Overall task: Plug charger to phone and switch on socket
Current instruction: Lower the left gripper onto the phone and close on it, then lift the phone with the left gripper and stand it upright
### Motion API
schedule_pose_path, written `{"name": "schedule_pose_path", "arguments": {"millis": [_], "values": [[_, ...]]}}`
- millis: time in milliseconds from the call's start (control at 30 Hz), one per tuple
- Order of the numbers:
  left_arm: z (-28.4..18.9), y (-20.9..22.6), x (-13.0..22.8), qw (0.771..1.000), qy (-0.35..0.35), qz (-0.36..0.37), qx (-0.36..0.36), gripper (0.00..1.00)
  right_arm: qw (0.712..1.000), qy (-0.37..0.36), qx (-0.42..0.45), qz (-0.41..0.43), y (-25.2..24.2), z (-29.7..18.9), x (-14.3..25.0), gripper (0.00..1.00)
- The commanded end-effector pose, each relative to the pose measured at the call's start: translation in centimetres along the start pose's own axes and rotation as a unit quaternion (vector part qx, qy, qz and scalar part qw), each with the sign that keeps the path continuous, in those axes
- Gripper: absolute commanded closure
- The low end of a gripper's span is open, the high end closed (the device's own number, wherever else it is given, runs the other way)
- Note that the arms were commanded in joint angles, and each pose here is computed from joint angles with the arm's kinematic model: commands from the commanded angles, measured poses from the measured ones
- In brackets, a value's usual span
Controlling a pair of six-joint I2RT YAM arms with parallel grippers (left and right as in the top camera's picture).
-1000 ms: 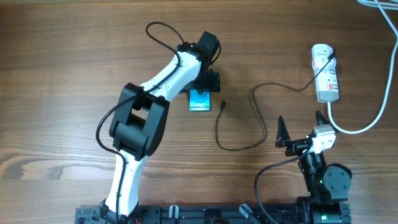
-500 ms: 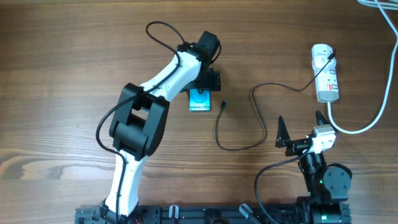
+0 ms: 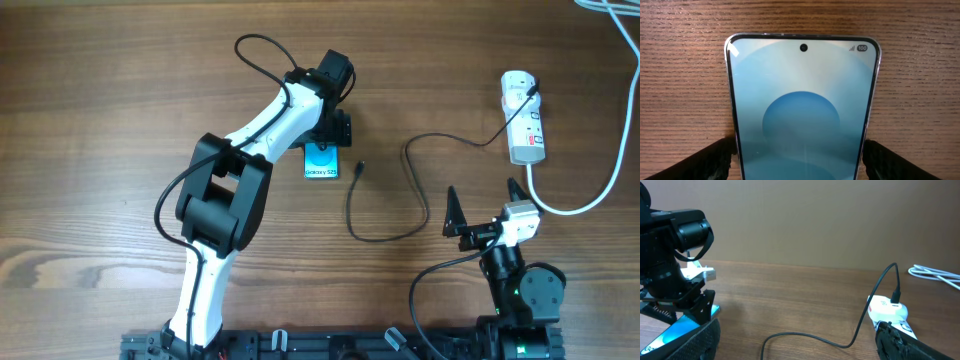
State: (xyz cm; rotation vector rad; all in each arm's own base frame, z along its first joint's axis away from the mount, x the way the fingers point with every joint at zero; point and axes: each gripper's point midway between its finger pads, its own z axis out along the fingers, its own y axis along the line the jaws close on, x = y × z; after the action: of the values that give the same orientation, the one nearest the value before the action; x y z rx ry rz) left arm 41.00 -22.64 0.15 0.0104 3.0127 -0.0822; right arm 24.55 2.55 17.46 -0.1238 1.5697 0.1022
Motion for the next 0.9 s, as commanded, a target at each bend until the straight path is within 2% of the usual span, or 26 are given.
{"name": "schedule_pose_path", "arguments": {"millis": [0,67,200,300,600,700,867], "values": [[1.14,0.06,1.51,1.0,0.027,0.003,-0.001,0.14,1.0,-0.005,0.004,-0.007,-0.09,-0.04,-0.2,0.0],[1.13,0.11,1.59,1.0,0.028,0.003,-0.002,0.03,1.0,-0.005,0.004,-0.007,-0.1,-0.04,-0.2,0.0],[1.12,-0.18,1.86,1.0,0.028,0.009,-0.006,0.0,1.0,-0.005,0.004,-0.007,-0.11,-0.04,-0.2,0.0],[1.06,0.55,1.76,0.999,0.013,-0.01,-0.043,0.0,1.0,-0.005,0.004,-0.007,-0.09,-0.04,-0.2,0.0],[1.16,0.67,2.04,0.999,0.017,-0.012,-0.046,0.0,1.0,-0.005,0.004,-0.007,-0.09,-0.04,-0.2,0.0],[1.36,0.72,2.12,0.999,0.019,-0.012,-0.048,0.02,1.0,-0.005,0.004,-0.007,-0.09,-0.04,-0.2,0.0],[1.58,0.77,2.22,0.998,0.022,-0.012,-0.049,0.15,1.0,-0.005,0.004,-0.007,-0.1,-0.04,-0.2,0.0]]}}
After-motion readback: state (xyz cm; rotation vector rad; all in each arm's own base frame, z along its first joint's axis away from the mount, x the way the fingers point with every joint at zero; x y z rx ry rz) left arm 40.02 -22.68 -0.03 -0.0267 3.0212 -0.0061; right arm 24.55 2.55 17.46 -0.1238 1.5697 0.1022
